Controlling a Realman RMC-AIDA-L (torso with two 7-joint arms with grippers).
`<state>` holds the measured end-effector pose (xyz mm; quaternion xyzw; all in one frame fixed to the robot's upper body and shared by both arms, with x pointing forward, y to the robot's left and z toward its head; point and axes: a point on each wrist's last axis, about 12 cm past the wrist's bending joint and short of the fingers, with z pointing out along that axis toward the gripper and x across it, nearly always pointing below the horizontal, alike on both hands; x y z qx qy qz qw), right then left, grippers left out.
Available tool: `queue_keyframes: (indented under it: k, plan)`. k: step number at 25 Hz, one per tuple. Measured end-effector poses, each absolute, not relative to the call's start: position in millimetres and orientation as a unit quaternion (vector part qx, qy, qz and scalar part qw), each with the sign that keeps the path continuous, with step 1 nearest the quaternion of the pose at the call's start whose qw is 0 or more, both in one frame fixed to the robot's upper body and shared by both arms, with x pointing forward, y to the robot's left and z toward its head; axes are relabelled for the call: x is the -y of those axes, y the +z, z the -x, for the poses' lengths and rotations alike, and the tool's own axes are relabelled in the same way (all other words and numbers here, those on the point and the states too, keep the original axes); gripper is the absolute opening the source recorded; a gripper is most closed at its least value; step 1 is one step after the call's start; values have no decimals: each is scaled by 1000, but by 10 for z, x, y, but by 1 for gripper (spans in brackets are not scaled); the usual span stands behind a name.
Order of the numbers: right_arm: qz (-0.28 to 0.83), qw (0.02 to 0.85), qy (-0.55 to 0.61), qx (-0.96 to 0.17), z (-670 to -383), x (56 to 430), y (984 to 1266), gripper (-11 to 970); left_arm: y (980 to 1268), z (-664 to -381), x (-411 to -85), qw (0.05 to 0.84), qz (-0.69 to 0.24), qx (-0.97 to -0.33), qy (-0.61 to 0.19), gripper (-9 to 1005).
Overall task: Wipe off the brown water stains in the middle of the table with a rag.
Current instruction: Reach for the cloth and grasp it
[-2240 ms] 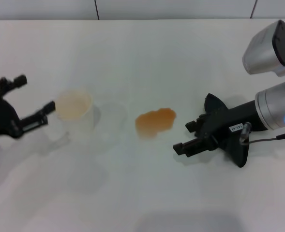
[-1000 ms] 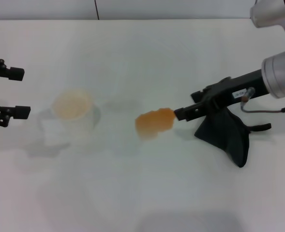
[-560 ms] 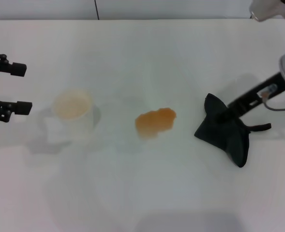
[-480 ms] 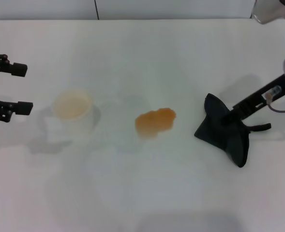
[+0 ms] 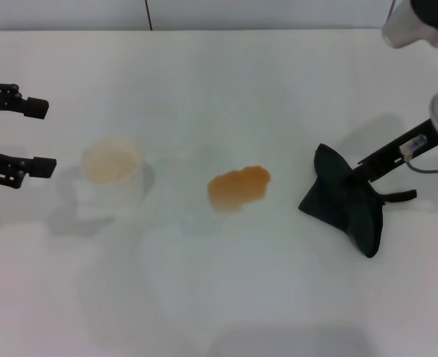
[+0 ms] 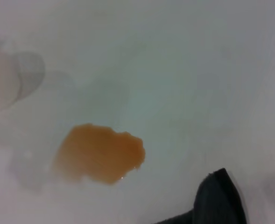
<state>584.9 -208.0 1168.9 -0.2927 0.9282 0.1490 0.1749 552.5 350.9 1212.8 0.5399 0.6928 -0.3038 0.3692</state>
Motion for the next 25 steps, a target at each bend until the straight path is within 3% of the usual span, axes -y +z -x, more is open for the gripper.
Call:
queue_keyframes:
  k: [13,25]
  plan:
    - [287,164,143,-933,-5816,2022,11495,782,12126,-5525,-3541,373,-541,-693,-295,890]
    - [285,163,140,-934,-5789,2033,11436,715,12106,-5514,-3545,374,-538,-695,-296,890]
